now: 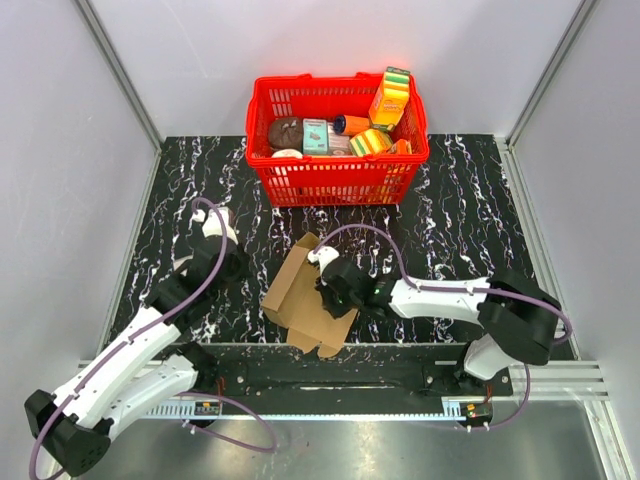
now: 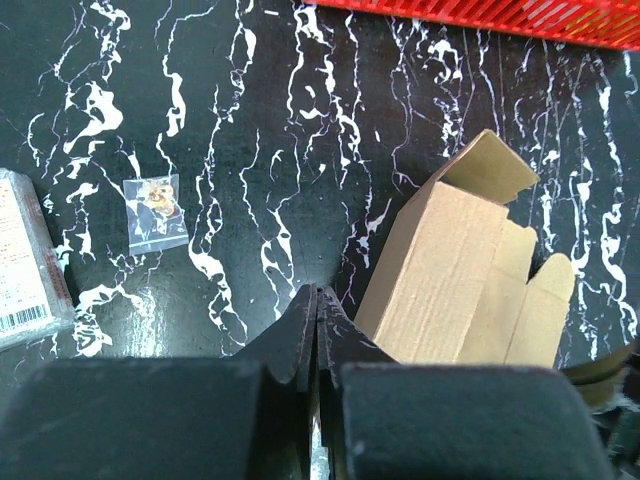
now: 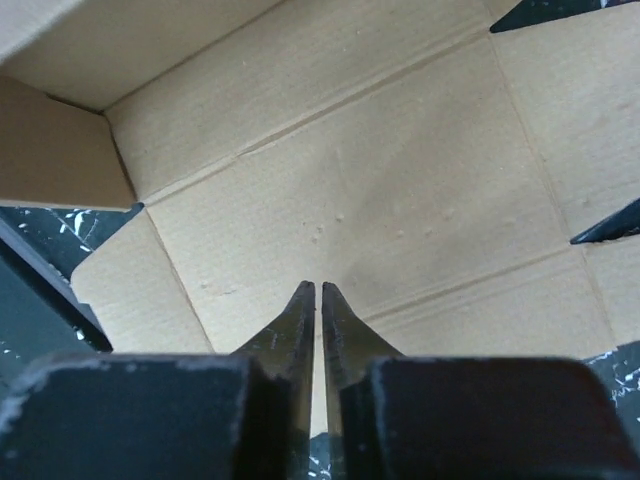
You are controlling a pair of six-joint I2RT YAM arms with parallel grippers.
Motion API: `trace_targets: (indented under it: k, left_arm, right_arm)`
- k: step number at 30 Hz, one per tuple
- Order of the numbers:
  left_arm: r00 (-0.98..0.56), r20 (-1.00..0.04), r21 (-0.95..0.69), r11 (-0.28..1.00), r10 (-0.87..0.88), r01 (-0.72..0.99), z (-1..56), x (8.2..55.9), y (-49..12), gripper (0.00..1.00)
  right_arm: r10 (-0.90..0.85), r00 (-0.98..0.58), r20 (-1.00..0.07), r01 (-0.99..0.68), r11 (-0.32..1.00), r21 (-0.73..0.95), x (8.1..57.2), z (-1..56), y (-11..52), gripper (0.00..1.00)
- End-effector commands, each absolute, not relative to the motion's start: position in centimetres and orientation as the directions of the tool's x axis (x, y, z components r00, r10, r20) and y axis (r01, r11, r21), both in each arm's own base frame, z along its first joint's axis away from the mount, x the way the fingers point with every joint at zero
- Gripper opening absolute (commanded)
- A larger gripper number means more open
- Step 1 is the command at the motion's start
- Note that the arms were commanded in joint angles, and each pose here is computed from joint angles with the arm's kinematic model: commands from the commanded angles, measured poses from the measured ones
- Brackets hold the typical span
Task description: Fold the paper box
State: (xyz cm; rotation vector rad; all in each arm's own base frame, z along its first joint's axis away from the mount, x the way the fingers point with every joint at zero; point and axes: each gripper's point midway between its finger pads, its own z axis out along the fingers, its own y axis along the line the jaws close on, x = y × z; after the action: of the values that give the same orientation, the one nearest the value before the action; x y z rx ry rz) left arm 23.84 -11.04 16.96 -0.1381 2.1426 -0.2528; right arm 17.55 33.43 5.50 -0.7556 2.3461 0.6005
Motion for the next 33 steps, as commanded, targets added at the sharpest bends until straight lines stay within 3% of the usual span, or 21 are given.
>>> trace_targets:
  k: [1,4,11,24,33]
  left_arm:
    - [-0.491,-0.836,-0.271,0.962,-0.245,-0.02,19.1,24.0,-10.4,0.0]
    - [-0.49,-0.838,-0.265,0.964,-0.242,-0.024,19.2,23.9,-10.2,0.0]
    - [-0.489,-0.84,-0.259,0.966,-0.235,-0.017,19.3,23.9,-10.3,0.0]
    - [-0.49,-0.844,-0.241,0.97,-0.219,-0.02,18.9,24.0,-10.1,0.0]
    - [-0.481,-0.849,-0.236,0.971,-0.22,-0.028,18.9,23.9,-9.7,0.0]
  right_arm:
    - [-0.397,-0.529,-0.75,-0.74,0.649,0.178,19.0,6.9,36.2,0.18]
    - [-0.396,-0.524,-0.754,-0.733,0.661,0.162,19.6,6.1,36.3,0.41]
    - [-0.424,-0.504,-0.753,-0.747,0.652,0.132,19.8,4.5,36.3,0.62]
    - [-0.484,-0.507,-0.713,-0.731,0.679,0.059,20.2,2.7,34.9,0.69]
    - [-0.453,-0.624,-0.637,-0.591,0.807,0.005,20.8,0.1,32.3,0.69]
